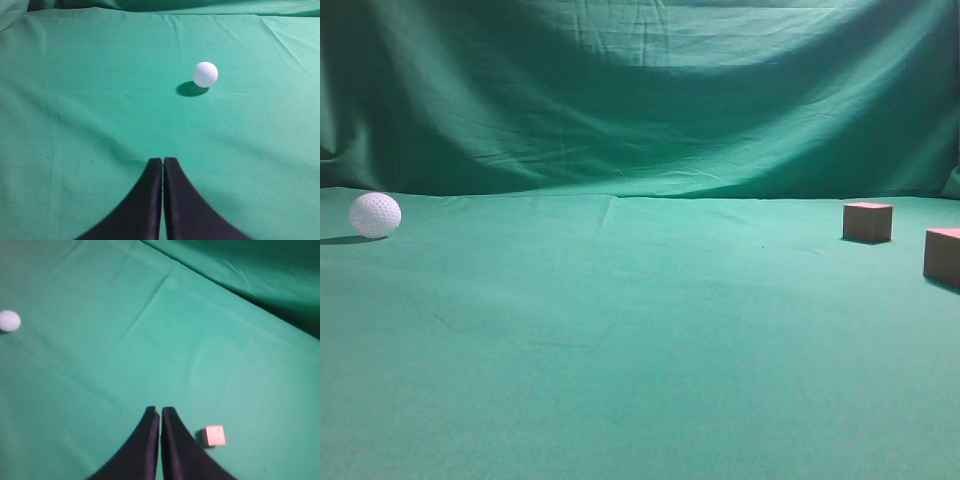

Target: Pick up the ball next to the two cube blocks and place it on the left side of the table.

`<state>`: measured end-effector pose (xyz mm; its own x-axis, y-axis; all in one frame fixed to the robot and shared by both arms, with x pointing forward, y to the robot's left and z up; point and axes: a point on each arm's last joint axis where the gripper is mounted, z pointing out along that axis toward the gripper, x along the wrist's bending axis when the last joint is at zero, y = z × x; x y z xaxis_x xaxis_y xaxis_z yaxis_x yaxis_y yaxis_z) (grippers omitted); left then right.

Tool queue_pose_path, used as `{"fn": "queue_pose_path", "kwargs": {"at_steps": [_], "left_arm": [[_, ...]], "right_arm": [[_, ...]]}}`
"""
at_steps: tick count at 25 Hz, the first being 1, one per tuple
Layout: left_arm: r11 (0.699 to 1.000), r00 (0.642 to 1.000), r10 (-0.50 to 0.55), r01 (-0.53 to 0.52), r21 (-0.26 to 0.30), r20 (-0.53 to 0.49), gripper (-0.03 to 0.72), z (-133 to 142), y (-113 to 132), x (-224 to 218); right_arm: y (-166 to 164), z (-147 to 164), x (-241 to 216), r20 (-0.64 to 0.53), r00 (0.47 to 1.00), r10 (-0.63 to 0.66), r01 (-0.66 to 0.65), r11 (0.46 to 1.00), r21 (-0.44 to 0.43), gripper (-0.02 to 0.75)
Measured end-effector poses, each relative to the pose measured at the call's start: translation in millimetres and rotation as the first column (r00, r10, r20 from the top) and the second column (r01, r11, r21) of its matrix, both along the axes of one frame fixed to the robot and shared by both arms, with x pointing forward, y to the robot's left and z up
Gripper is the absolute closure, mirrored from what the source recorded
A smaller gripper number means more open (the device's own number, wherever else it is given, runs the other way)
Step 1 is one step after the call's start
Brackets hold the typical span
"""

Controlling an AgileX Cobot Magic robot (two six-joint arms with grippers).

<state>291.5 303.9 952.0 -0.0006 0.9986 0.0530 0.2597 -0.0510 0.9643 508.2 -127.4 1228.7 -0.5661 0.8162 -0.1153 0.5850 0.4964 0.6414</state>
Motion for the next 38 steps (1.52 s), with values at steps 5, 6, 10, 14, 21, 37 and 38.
{"fn": "queue_pose_path", "kwargs": {"at_steps": [5, 6, 10, 14, 21, 37, 38], "left_arm": [[1.0, 1.0, 0.0, 0.0, 0.0, 0.0, 0.688, 0, 0, 0], [1.0, 1.0, 0.0, 0.0, 0.0, 0.0, 0.688, 0, 0, 0], [1.0, 1.0, 0.0, 0.0, 0.0, 0.0, 0.688, 0, 0, 0], [1.0, 1.0, 0.0, 0.0, 0.0, 0.0, 0.688, 0, 0, 0], [1.0, 1.0, 0.0, 0.0, 0.0, 0.0, 0.688, 0, 0, 0], [1.0, 1.0, 0.0, 0.0, 0.0, 0.0, 0.688, 0, 0, 0], [1.0, 1.0, 0.0, 0.0, 0.0, 0.0, 0.688, 0, 0, 0]], "right_arm": [[-38, -23, -48, -0.011, 0.999, -0.046, 0.046, 0.998, 0.034, 0.738], [-41, -32, -55, -0.005, 0.999, -0.04, 0.041, 0.998, 0.055, 0.738], [-54, -64, -89, 0.017, 1.0, -0.02, 0.017, 0.984, 0.177, 0.738], [-63, -98, -112, 0.003, 1.0, -0.023, 0.021, 0.963, 0.267, 0.738], [-80, -130, -153, -0.035, 0.999, -0.003, 0.016, 0.93, 0.366, 0.738], [-102, -138, -172, 0.283, 0.959, 0.012, -0.109, 0.938, 0.329, 0.738], [-107, -144, -172, 0.311, 0.95, -0.023, -0.088, 0.938, 0.337, 0.738]]}}
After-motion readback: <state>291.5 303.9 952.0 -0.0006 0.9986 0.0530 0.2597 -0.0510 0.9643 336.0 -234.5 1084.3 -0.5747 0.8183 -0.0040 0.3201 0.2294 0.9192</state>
